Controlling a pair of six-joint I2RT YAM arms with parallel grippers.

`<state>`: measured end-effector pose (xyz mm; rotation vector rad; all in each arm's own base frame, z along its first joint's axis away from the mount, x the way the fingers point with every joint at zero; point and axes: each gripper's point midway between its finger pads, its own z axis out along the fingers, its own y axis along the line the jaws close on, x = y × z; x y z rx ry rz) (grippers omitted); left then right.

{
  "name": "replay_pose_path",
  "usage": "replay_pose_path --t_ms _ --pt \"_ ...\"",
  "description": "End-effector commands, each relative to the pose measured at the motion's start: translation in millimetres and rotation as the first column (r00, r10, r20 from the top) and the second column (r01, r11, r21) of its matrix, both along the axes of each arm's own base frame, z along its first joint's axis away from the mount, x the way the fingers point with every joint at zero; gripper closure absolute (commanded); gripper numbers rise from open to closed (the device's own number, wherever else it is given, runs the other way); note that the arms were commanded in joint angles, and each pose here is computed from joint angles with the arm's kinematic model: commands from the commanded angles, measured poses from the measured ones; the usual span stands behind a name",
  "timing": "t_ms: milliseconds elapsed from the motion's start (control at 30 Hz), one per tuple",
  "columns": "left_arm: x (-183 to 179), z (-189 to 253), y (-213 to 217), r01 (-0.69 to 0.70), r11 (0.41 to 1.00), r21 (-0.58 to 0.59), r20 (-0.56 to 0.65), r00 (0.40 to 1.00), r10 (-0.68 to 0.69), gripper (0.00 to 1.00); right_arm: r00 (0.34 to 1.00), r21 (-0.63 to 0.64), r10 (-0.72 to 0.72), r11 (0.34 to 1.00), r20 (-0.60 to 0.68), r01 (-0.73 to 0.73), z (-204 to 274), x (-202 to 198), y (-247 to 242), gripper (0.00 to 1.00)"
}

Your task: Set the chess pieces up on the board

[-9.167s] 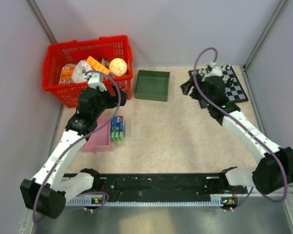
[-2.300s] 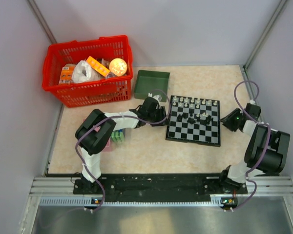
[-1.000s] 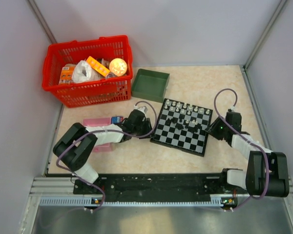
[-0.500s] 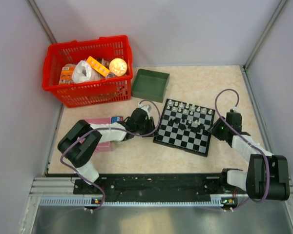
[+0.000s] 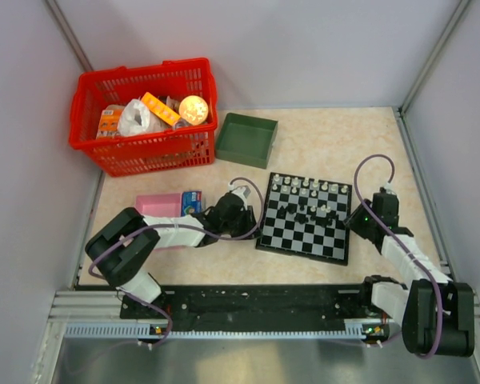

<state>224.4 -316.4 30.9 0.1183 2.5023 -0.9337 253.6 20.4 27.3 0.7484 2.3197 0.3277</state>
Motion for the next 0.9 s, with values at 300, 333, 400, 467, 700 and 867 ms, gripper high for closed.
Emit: replay_pose_path --t_ms 300,333,400,467,700,867 --pt "3.1 24.1 14.8 -0.087 0.996 0.025 0.078 0.993 0.085 0.7 0.984 0.203 0.172 0.966 -0.045 -0.16 0.0 -21.2 49.0 0.7" --pt "4.7 24.3 17.5 -0.093 0.995 0.042 0.082 0.993 0.089 0.7 0.983 0.205 0.176 0.965 -0.044 -0.164 0.7 -19.4 49.7 0.7" --pt "12.2 28.4 22.5 -0.119 0.991 0.067 0.116 0.987 0.11 0.68 0.983 0.192 0.176 0.968 -0.047 -0.164 2.9 -15.6 47.6 0.7" --pt "18.0 38.1 24.9 -0.133 0.989 0.069 0.15 0.981 0.122 0.64 0.986 0.15 0.16 0.977 -0.044 -0.151 7.5 -8.6 40.2 0.7" --pt "33.0 80.4 36.0 -0.17 0.983 0.076 0.26 0.955 0.145 0.41 0.993 0.007 0.117 0.993 0.031 -0.117 55.6 32.3 16.0 0.66" --pt "62.6 140.6 49.6 -0.257 0.966 0.043 0.433 0.876 0.214 0.19 0.977 -0.009 0.184 0.983 0.112 -0.184 92.7 53.6 21.6 0.66"
